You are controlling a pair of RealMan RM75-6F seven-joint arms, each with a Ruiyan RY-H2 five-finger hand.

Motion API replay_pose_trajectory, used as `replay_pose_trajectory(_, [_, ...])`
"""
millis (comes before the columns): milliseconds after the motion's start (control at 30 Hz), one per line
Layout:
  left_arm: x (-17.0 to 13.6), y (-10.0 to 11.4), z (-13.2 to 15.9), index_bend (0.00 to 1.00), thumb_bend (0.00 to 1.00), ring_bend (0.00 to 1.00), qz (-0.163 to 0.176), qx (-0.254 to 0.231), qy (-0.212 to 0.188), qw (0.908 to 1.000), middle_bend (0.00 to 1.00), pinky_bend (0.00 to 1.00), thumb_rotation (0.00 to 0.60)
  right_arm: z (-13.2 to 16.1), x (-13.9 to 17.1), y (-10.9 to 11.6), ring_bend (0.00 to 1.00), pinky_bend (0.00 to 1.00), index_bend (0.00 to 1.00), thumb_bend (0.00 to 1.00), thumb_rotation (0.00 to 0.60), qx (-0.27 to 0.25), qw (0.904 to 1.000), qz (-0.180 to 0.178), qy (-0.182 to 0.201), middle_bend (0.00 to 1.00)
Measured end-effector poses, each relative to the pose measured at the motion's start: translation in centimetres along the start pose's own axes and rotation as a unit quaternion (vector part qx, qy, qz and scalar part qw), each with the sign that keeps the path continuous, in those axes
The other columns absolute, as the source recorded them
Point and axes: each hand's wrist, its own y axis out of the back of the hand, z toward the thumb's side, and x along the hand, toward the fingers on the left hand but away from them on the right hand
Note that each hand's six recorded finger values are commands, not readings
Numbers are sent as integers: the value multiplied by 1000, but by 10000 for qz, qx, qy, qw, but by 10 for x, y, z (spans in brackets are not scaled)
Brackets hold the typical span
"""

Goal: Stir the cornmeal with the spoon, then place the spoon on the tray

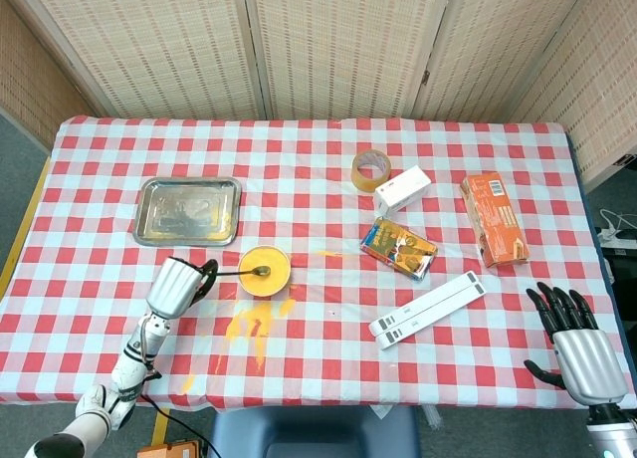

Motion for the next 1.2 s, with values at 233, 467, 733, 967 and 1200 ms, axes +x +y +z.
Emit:
replay_pose_trajectory(233, [4, 6, -5, 847, 783, 1000, 30, -470, 130, 9988, 1000, 1000, 600, 0, -1, -1, 0, 0, 0, 46, 600, 7, 10000, 24, -10, 0])
replay_pose_trajectory(467, [10, 21, -4, 849, 800, 1000, 87, -875, 128, 9960, 1000, 1000, 600, -1, -2, -1, 0, 0, 0, 46, 600, 2, 10000, 17, -21, 0])
replay_pose_trajectory(733, [11, 35, 11, 856, 802, 1000, -287, -1038, 5, 9942, 1000, 1000, 600, 0, -1, 0, 0, 0, 0, 49, 600, -22, 10000, 24, 19, 0])
replay_pose_trajectory(967, [17, 40, 23, 860, 801, 1000, -1127, -1099, 113, 9875, 1000, 1000, 600, -1, 0, 2, 0, 0, 0, 50, 600, -59, 10000, 1, 22, 0])
replay_pose_trajectory(1200, [30, 43, 17, 865, 803, 1000, -1825, -650, 241, 9808, 1000, 1000, 600, -2, 1, 4, 0, 0, 0, 51, 600, -72, 10000, -40, 3, 0])
